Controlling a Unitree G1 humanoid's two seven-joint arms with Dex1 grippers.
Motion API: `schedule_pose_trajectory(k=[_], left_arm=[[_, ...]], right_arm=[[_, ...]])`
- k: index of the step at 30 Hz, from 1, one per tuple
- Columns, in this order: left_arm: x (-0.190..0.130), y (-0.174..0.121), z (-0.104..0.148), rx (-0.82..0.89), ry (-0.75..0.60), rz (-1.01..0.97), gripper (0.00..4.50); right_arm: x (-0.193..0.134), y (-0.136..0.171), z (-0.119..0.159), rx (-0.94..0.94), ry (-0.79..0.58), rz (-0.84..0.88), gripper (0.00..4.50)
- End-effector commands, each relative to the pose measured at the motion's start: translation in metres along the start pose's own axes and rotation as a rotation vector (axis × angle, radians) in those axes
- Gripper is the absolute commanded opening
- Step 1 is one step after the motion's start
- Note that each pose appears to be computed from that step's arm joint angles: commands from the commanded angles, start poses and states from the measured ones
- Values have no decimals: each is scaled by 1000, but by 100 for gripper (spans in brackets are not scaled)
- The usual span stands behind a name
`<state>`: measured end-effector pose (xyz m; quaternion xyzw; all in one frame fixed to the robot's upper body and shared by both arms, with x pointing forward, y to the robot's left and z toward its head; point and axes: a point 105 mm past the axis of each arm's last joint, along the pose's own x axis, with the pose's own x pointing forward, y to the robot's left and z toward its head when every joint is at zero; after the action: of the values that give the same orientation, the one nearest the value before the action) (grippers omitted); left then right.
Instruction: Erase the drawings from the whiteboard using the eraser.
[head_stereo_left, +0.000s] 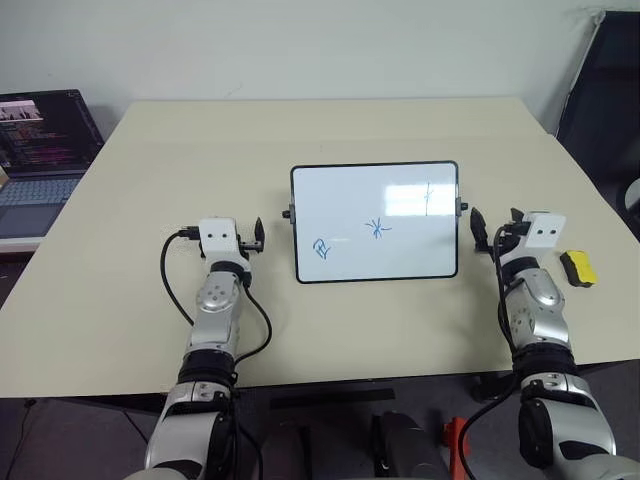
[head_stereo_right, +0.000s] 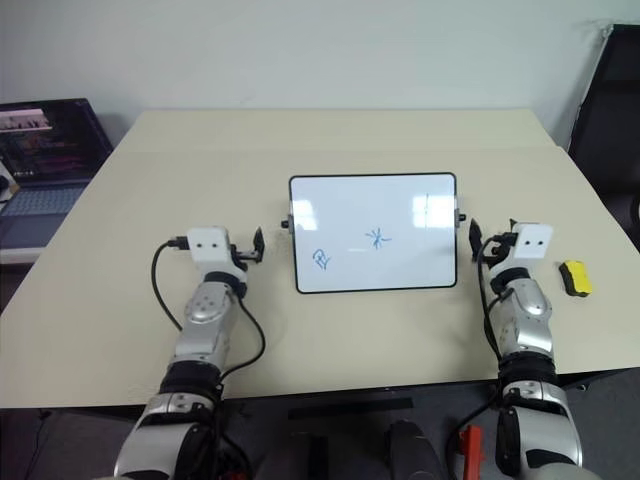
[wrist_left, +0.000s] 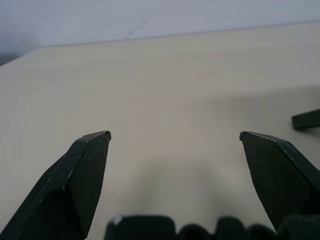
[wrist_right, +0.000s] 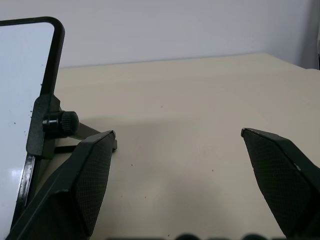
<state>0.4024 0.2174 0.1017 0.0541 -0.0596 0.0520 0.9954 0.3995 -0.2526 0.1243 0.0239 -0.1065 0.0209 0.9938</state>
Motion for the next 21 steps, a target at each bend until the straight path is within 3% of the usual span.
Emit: schedule_pose_trajectory(k=[1,12,21], left_arm=[[2,3,13,7,-42,10,450],[1,11,21,19,-65,11,450],[-4,13,20,-24,-50,19,450]], right_arm=[[1,-3,12,2,-43,-1,442],[2,0,6,25,-26,16,442],[-1,-20,5,45,-7,-14,442]])
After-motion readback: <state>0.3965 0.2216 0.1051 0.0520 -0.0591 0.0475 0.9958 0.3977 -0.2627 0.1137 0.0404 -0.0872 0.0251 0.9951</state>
